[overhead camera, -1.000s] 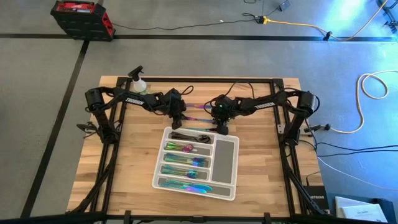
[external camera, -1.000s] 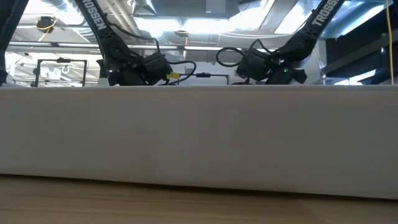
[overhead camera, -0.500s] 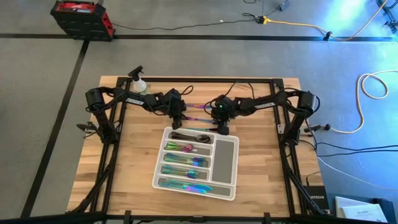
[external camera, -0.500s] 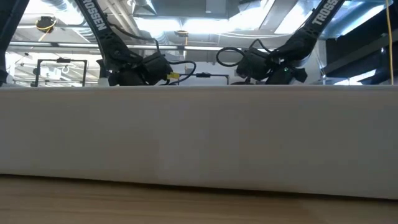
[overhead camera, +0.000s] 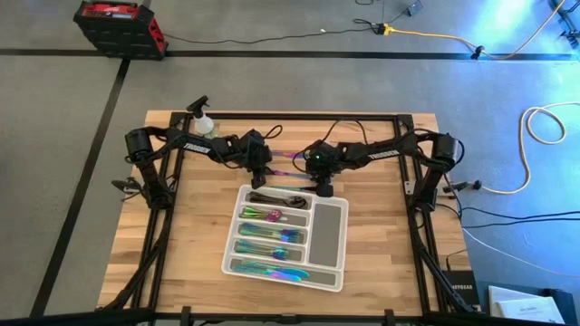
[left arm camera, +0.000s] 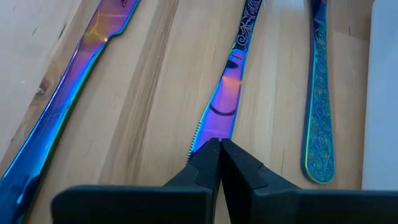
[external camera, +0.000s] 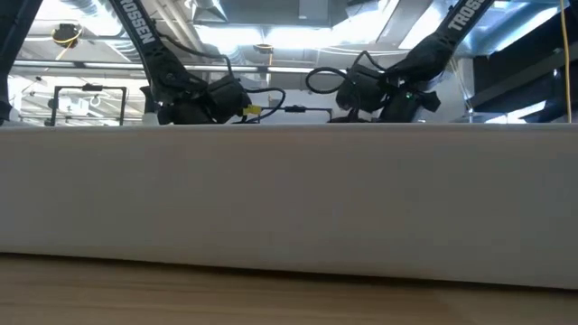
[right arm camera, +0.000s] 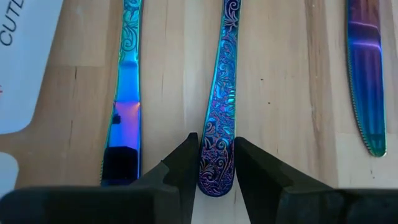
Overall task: Sort silverware
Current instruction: Put the purple knife into the white silverware tray
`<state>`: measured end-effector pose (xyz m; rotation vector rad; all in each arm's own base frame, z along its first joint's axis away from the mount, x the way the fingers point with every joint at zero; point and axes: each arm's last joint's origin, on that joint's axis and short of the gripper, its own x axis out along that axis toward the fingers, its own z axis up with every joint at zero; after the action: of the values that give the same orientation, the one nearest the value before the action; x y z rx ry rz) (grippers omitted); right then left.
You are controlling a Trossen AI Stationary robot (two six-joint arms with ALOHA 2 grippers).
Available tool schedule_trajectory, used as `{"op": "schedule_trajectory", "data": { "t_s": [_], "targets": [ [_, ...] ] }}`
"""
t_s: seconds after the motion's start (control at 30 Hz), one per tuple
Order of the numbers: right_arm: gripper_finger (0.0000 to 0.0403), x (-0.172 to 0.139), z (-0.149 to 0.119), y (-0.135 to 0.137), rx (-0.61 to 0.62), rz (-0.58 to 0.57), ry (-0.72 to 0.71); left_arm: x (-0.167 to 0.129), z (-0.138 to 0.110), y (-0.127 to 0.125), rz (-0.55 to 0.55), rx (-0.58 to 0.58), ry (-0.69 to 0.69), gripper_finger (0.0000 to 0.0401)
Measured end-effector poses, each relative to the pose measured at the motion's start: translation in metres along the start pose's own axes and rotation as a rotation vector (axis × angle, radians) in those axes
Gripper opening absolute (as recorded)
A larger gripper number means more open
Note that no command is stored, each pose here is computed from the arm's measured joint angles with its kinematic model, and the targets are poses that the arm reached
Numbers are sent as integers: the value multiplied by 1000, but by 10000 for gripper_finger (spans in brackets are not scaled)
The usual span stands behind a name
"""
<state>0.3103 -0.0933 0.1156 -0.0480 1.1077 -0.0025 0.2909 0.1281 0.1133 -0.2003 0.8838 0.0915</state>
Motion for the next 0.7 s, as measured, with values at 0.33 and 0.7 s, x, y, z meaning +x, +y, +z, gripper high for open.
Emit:
{"op": "schedule_trajectory", "data": {
  "t_s": [0.33, 0.7],
  "targets": [
    [88, -1, 1, 1, 0, 35, 3, 0, 0, 0, -1, -5, -4, 0],
    [88, -1, 2, 1, 16, 61, -8, 0, 1, 0, -2, -8, -8, 0]
  ]
}}
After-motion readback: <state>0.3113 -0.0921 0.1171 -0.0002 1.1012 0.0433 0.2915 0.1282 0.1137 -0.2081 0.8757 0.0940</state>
